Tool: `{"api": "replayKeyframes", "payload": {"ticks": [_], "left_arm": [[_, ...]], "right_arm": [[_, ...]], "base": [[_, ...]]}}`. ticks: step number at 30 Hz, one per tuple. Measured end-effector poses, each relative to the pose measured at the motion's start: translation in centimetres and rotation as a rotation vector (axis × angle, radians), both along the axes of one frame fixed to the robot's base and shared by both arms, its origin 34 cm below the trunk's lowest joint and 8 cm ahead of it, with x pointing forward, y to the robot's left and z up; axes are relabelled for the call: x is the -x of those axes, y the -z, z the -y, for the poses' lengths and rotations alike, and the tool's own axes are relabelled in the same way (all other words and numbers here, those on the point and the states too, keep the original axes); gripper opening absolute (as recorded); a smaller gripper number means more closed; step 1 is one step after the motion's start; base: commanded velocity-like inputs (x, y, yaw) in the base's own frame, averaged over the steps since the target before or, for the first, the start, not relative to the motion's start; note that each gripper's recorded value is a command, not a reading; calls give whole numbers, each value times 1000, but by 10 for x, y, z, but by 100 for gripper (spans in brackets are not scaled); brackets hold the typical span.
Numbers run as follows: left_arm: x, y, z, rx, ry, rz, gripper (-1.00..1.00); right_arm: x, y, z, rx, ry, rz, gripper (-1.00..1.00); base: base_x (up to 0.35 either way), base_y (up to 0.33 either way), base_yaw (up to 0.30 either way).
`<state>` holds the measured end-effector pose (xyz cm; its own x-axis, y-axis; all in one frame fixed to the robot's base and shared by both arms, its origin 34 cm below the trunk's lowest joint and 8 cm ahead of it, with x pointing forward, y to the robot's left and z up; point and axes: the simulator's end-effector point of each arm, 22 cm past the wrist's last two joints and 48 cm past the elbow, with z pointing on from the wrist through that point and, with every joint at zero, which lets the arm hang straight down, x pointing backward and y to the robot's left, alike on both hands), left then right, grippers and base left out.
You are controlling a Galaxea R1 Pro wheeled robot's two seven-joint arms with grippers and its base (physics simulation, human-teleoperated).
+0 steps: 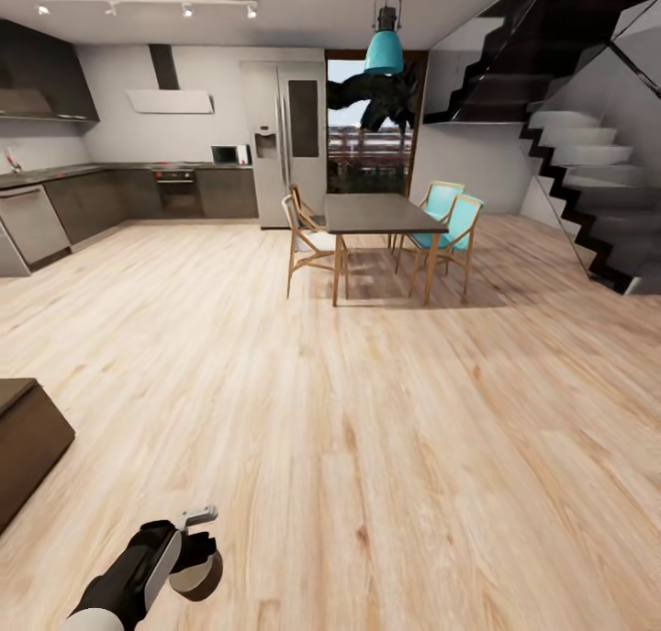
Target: Place each of the two pumpkins and all three candles from the living room inside a cabinet in the living room (use any cabinet), then make sure every cabinet is closed, and position the cauldron so it is next to a table in the living room.
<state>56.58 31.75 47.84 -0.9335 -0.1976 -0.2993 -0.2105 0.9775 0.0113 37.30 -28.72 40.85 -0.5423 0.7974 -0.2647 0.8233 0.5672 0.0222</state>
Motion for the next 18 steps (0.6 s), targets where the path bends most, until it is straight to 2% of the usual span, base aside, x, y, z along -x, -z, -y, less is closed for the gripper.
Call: {"api": "replayKeyframes", "payload": {"ticks": [18], "left_arm": [[0, 0, 1, 2, 1, 0, -100]], "right_arm": [[-1, 0, 2, 9, 2, 7, 100]], "base": [[313, 0, -287]]}}
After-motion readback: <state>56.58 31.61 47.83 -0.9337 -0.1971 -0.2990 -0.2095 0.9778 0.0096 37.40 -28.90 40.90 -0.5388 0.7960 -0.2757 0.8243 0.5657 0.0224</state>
